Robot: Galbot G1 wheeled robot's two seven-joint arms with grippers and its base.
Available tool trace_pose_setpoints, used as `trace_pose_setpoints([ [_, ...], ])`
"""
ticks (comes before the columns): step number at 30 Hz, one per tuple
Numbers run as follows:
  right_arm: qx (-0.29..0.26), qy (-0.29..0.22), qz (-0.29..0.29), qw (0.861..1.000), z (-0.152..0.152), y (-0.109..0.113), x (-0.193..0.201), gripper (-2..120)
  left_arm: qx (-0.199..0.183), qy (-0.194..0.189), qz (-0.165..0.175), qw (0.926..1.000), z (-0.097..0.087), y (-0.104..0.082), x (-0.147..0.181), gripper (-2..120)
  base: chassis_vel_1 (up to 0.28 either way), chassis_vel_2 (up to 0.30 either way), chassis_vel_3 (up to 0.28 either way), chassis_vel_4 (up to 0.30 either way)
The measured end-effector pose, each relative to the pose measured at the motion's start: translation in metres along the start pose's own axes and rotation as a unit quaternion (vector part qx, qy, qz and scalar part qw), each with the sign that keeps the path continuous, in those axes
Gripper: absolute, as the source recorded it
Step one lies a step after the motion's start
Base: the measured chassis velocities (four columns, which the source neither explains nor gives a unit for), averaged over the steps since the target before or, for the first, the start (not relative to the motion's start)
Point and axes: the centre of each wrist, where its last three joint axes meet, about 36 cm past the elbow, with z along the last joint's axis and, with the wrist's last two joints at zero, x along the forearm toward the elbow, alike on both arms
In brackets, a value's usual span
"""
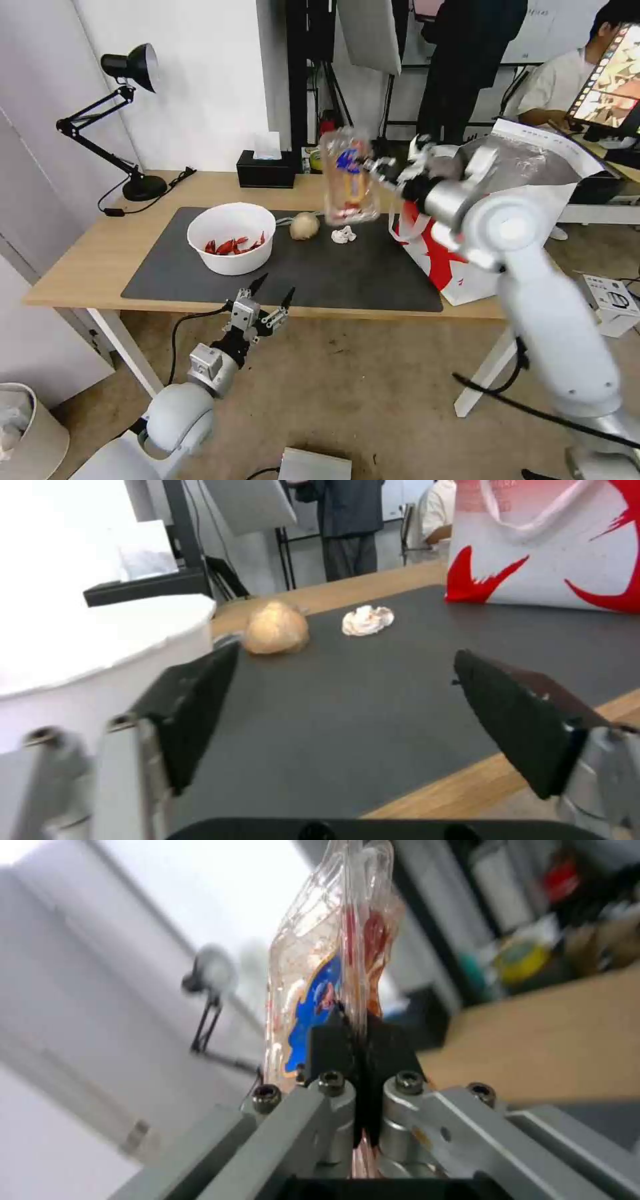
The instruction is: Pick up the trash from the table and place it into the takeout bag.
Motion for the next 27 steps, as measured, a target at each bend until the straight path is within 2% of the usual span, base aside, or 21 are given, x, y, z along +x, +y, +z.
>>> trace_pose_setpoints([
  [3, 0.007, -0.040, 0.027, 0.999, -0.032, -0.011, 0.012, 0, -0.001, 0.001, -0.002, 1.0000, 0.001, 0.000, -0.001, 99, 0.000, 0.000, 0.000, 0.000],
  [4, 0.007, -0.040, 0.027, 0.999, -0.032, -0.011, 0.012, 0, -0.001, 0.001, -0.002, 1.0000, 0.001, 0.000, -0.001, 99, 0.000, 0.000, 0.000, 0.000],
  [7, 0.017, -0.082, 0.072, 0.994, -0.068, -0.034, 0.027, 0, 0.001, 0.001, -0.001, 1.0000, 0.002, -0.001, -0.002, 100, 0.000, 0.000, 0.000, 0.000],
  [10, 0.029, -0.100, 0.095, 0.990, -0.079, -0.047, 0.032, 0, 0.002, 0.001, -0.001, 1.0000, 0.002, -0.003, -0.003, 100, 0.000, 0.000, 0.000, 0.000],
  [12, 0.052, -0.121, 0.120, 0.984, -0.088, -0.065, 0.037, 0, 0.004, -0.001, 0.000, 1.0000, 0.002, -0.004, -0.004, 100, 0.000, 0.000, 0.000, 0.000],
  [13, 0.052, -0.121, 0.120, 0.984, -0.088, -0.065, 0.037, 0, 0.004, -0.001, 0.000, 1.0000, 0.002, -0.004, -0.004, 100, 0.000, 0.000, 0.000, 0.000],
  [15, 0.083, -0.141, 0.145, 0.976, -0.085, -0.088, 0.039, 0, 0.005, -0.002, 0.001, 1.0000, 0.001, -0.006, -0.005, 100, 0.000, 0.000, 0.000, 0.000],
  [16, 0.083, -0.141, 0.145, 0.976, -0.085, -0.088, 0.039, 0, 0.005, -0.002, 0.001, 1.0000, 0.001, -0.006, -0.005, 100, 0.000, 0.000, 0.000, 0.000],
  [19, 0.116, -0.149, 0.170, 0.967, -0.072, -0.112, 0.037, 0, 0.005, -0.002, 0.003, 1.0000, 0.002, -0.007, -0.006, 100, 0.000, 0.000, 0.000, 0.000],
  [23, 0.127, -0.138, 0.191, 0.964, -0.051, -0.128, 0.037, 0, 0.007, -0.002, 0.003, 1.0000, 0.002, -0.010, -0.005, 100, 0.000, 0.000, 0.000, 0.000],
  [27, 0.110, -0.121, 0.216, 0.963, -0.033, -0.133, 0.039, 0, 0.007, -0.002, 0.002, 1.0000, 0.003, -0.013, -0.004, 100, 0.000, 0.000, 0.000, 0.000],
])
